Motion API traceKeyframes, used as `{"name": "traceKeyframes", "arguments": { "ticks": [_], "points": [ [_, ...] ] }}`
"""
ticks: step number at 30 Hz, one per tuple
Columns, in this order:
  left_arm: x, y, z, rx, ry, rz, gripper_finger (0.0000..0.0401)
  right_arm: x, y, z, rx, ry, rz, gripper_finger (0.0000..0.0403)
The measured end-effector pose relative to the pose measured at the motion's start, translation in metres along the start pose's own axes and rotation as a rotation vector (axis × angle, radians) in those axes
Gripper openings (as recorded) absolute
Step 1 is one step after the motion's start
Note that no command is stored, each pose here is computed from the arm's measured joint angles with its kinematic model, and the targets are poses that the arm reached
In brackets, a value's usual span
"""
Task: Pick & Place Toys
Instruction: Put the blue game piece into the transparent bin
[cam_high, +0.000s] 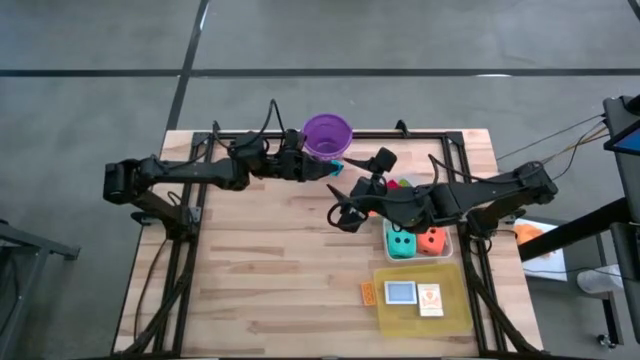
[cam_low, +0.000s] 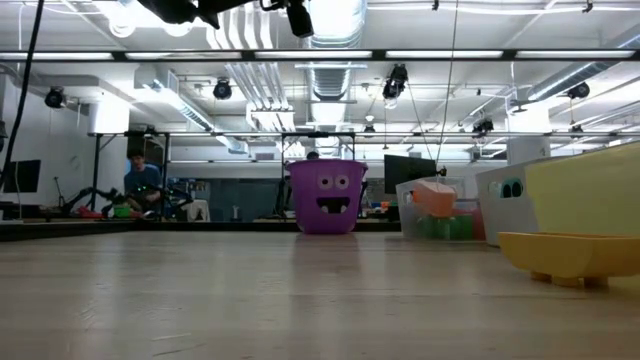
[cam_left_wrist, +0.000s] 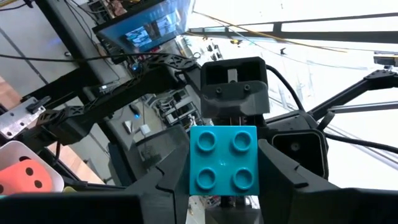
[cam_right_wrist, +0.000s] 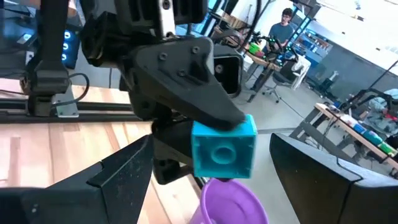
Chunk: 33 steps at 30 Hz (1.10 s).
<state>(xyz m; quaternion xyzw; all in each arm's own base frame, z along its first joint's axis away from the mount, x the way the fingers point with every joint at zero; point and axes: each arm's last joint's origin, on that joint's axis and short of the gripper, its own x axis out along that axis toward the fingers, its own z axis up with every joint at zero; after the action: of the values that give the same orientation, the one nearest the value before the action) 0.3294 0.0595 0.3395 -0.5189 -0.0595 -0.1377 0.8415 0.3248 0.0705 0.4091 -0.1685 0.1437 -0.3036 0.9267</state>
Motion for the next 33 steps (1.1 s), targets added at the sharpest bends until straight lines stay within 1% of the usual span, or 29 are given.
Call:
{"name": "traceKeyframes", "arguments": {
  "ticks": [5, 7, 9, 16, 26, 30, 33],
  "points": [
    [0.0, -0.0003, 0.0001, 0.004, -0.001, -0.003, 0.0125, 0.0024, 0.003, -0.0003, -0.001, -0.004, 0.025, 0.0314],
    [0.0, -0.0004, 0.0001, 0.004, 0.001, -0.005, 0.0125, 0.0037, 0.0047, -0.0011, -0.004, -0.001, 0.023, 0.0307],
    [0.0002, -0.0009, -0.0006, 0.004, 0.014, -0.011, 0.0125, 0.0041, 0.005, -0.0016, -0.01, 0.002, 0.018, 0.029],
    [0.0022, -0.0034, -0.0058, 0.001, 0.031, -0.023, 0.0125, 0.0092, -0.0007, 0.0006, 0.019, -0.008, -0.008, 0.0209],
    [0.0025, -0.0043, -0.006, -0.011, 0.025, -0.026, 0.0125, 0.0095, -0.0009, 0.0014, 0.005, -0.014, -0.01, 0.013],
    [0.0025, -0.0042, -0.0058, -0.012, 0.02, -0.024, 0.0126, 0.0094, -0.0008, 0.0014, 0.007, -0.015, -0.01, 0.0128],
    [0.0026, -0.0041, -0.0059, -0.011, 0.019, -0.022, 0.0158, 0.0095, -0.0008, 0.0014, 0.026, -0.015, -0.01, 0.0128]
  ]
}}
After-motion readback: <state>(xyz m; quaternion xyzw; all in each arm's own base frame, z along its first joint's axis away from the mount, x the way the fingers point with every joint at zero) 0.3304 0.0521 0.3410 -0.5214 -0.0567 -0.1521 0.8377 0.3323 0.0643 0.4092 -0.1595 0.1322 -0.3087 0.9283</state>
